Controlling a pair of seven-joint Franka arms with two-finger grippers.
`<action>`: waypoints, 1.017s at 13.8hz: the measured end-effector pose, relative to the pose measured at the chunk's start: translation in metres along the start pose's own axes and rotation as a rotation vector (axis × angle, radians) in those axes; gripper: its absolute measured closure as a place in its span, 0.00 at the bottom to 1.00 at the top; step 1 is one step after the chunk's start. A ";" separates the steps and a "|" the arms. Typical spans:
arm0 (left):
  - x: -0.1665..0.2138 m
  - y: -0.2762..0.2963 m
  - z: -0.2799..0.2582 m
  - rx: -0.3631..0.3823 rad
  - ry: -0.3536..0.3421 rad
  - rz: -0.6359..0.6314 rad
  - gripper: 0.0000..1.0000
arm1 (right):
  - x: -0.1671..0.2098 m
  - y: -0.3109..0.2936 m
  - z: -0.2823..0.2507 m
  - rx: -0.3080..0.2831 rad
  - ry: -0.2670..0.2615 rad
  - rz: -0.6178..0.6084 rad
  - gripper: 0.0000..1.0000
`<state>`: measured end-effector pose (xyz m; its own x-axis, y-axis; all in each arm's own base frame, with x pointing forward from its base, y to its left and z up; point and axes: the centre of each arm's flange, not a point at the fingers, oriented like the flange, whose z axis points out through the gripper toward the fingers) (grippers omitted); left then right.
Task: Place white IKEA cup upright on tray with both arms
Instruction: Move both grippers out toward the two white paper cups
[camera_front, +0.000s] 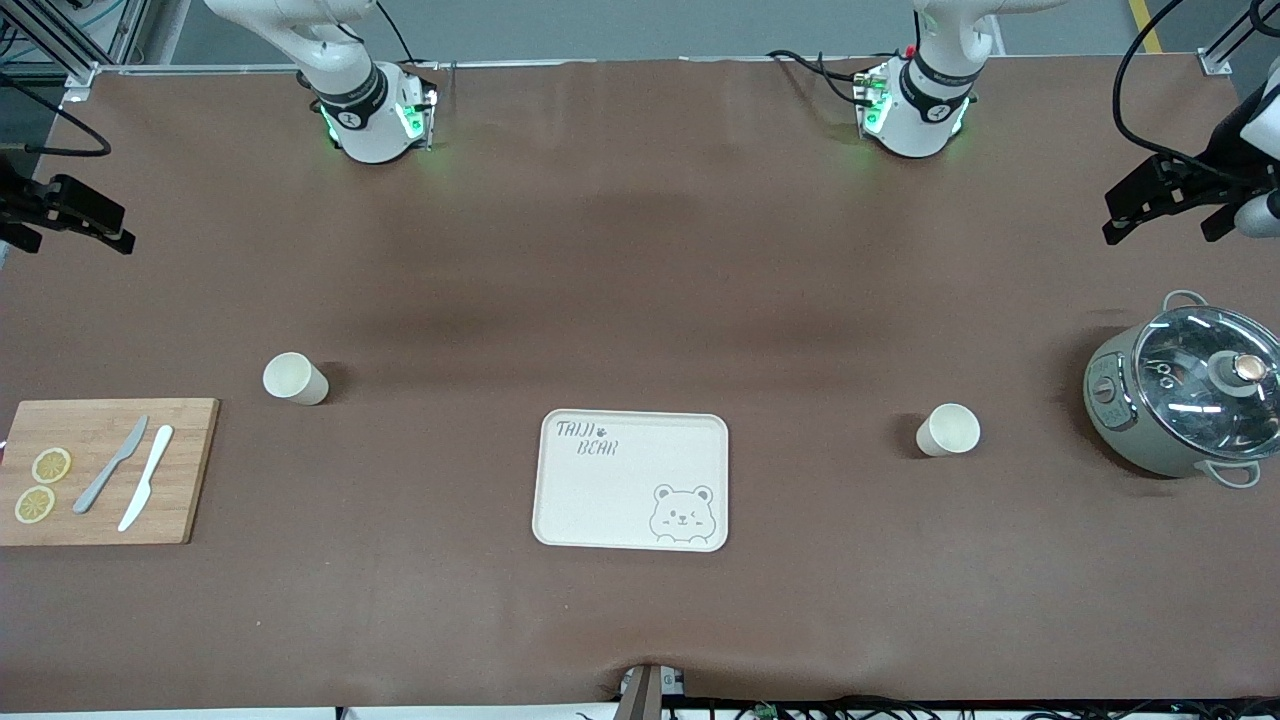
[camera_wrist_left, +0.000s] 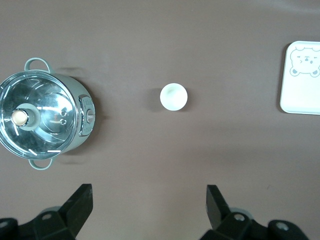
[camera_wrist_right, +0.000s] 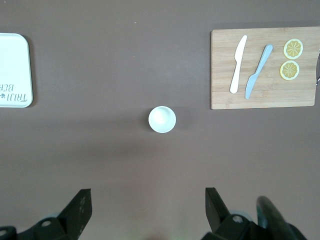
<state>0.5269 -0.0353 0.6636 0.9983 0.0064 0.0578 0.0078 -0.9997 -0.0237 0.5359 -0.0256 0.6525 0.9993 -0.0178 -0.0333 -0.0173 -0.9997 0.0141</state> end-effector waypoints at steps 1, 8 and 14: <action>0.000 0.000 0.000 0.000 -0.002 0.000 0.00 | 0.000 0.000 0.000 0.000 0.000 0.000 0.00; 0.020 -0.008 0.018 0.035 -0.024 -0.007 0.00 | 0.001 0.001 0.001 0.000 -0.002 0.001 0.00; 0.067 -0.012 0.110 0.020 0.001 -0.058 0.00 | 0.009 0.013 0.014 0.001 -0.024 0.020 0.00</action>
<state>0.5999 -0.0202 0.5581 0.9961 0.0642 0.0611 0.0667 -0.9970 -0.0400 0.5439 -0.0391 0.6382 0.9976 -0.0384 -0.0573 -0.0376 -0.9992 0.0141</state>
